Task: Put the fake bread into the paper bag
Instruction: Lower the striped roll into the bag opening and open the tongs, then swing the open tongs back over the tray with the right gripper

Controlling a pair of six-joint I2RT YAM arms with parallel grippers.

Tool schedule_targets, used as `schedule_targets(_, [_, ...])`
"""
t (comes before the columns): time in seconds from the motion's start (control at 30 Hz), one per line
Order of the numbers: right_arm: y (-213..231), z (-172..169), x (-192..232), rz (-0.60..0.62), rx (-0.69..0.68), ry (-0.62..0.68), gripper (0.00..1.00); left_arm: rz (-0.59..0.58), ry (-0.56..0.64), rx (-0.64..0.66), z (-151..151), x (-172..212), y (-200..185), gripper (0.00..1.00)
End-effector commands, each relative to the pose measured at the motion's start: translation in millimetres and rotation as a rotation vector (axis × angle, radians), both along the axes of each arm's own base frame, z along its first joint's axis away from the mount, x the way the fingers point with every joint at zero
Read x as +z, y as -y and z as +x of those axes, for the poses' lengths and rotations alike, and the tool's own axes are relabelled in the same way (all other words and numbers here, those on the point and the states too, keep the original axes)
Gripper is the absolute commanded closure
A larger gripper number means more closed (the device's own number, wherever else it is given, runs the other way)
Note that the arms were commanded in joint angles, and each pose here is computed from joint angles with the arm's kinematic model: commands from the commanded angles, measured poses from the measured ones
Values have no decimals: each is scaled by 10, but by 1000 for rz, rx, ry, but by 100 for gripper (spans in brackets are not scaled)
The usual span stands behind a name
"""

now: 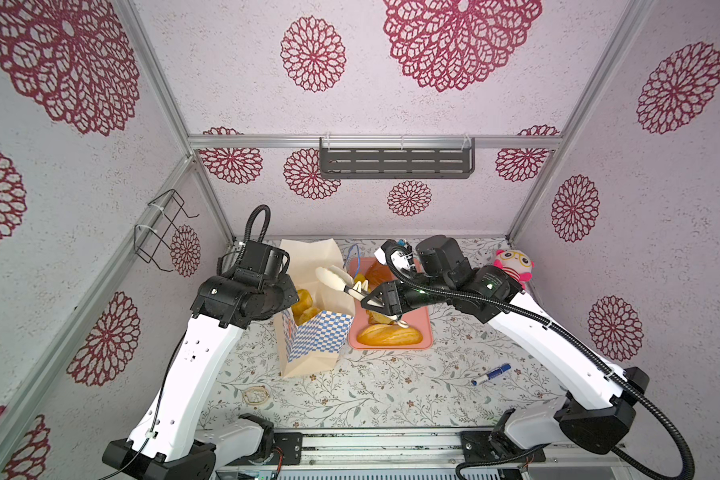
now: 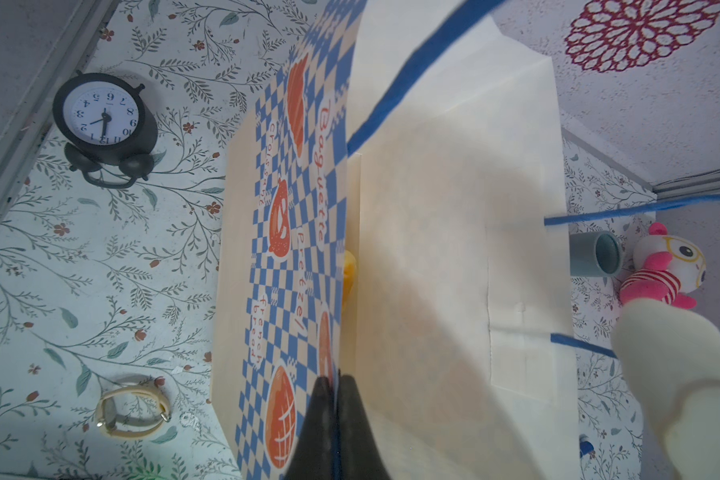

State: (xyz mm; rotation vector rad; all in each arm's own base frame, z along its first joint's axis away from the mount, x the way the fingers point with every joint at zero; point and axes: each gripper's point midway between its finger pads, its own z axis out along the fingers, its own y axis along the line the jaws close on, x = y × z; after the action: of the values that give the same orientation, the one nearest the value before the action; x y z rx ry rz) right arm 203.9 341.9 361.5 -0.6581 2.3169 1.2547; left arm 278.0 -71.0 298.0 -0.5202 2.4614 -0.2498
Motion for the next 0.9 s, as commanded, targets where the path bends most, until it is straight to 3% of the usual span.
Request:
schedule_targets(0.0, [70, -42, 460, 103, -19, 97, 61, -18, 59, 11, 10, 119, 1, 100])
schedule_targets(0.23, [298, 174, 901, 146, -122, 192, 63, -16, 62, 13, -3, 120, -9, 100])
schedule_targets(0.5, [1059, 797, 1282, 253, -406, 258, 64, -25, 64, 5, -1, 125, 15, 100])
schedule_targets(0.7, [1472, 1138, 824, 199, -535, 160, 64, -27, 69, 2, 7, 142, 25, 100])
schedule_targets(0.87, [1588, 1337, 24, 127, -574, -12, 64, -29, 66, 1, 3, 130, 28, 100])
